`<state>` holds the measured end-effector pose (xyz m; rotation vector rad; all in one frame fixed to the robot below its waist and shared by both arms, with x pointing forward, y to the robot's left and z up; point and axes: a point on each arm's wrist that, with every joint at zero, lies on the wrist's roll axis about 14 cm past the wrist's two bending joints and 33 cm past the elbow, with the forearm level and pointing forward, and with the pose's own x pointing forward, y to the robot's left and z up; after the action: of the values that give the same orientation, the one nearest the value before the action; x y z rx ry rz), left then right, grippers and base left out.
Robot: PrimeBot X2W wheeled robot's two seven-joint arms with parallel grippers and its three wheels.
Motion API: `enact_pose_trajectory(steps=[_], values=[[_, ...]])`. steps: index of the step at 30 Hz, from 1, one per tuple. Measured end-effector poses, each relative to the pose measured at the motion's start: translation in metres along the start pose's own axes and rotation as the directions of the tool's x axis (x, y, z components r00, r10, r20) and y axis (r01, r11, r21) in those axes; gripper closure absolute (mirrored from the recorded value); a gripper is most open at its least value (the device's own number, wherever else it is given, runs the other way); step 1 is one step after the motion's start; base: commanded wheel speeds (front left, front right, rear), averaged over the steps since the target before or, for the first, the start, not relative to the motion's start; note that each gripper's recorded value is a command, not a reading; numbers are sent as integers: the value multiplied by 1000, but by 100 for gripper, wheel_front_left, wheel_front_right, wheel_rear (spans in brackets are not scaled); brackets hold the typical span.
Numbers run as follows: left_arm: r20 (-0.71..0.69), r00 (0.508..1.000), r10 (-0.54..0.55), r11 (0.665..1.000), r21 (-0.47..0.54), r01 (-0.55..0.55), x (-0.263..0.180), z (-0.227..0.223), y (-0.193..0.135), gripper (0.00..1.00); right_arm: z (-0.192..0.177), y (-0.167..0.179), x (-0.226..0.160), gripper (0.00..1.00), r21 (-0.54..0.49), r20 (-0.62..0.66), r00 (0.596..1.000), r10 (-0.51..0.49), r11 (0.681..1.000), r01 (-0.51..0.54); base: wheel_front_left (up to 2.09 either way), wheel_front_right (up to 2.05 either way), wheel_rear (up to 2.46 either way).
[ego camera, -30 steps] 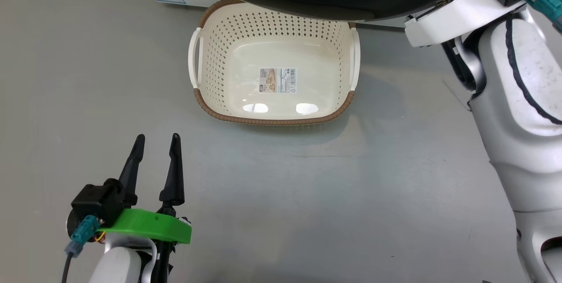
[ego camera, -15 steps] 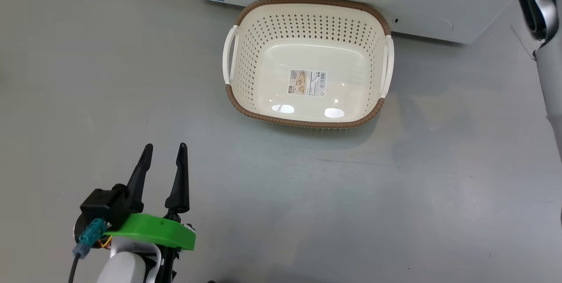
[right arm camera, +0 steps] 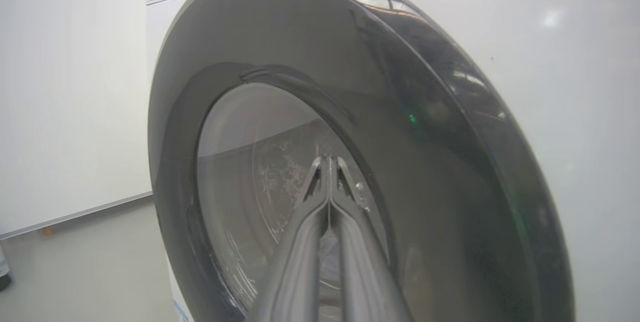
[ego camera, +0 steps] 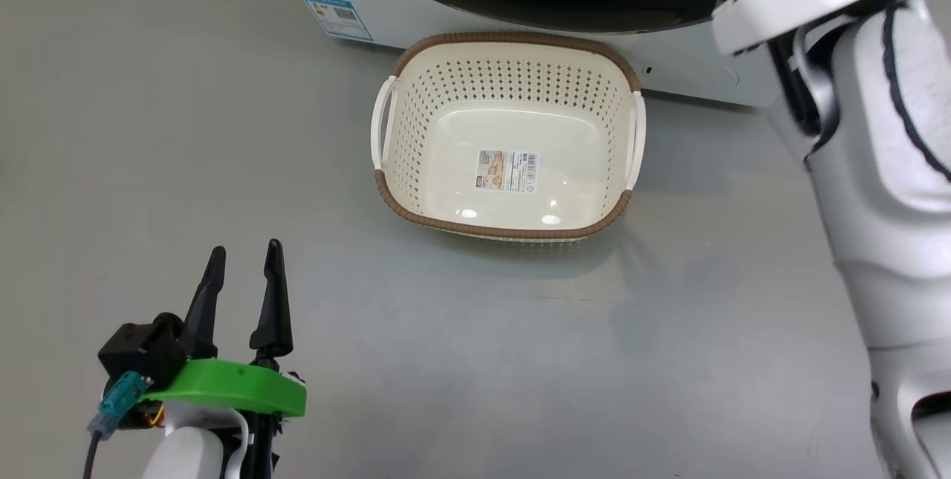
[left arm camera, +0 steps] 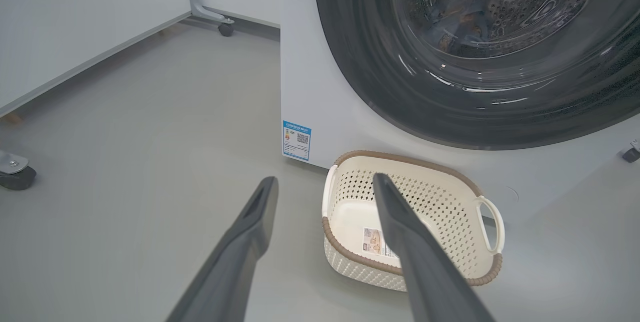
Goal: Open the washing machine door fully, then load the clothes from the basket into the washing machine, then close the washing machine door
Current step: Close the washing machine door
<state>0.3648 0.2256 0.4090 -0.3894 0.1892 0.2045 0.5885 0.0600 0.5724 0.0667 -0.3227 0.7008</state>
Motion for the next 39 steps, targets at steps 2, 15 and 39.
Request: enact_pose_trajectory(steps=[2,15,39], values=[[8,1000,-6,1000,-11,6,0,2,-2,0,-4,15,-14,54,45,-17,1000,5,999,-4,0,0,0],[96,995,-38,999,-27,40,-7,29,-9,0,-5,24,-124,0,57,-146,984,-99,992,109,0,0,0],[161,978,-134,991,33,131,-59,42,-30,0,65,-19,-296,0,-138,-125,871,-476,877,459,0,0,0]])
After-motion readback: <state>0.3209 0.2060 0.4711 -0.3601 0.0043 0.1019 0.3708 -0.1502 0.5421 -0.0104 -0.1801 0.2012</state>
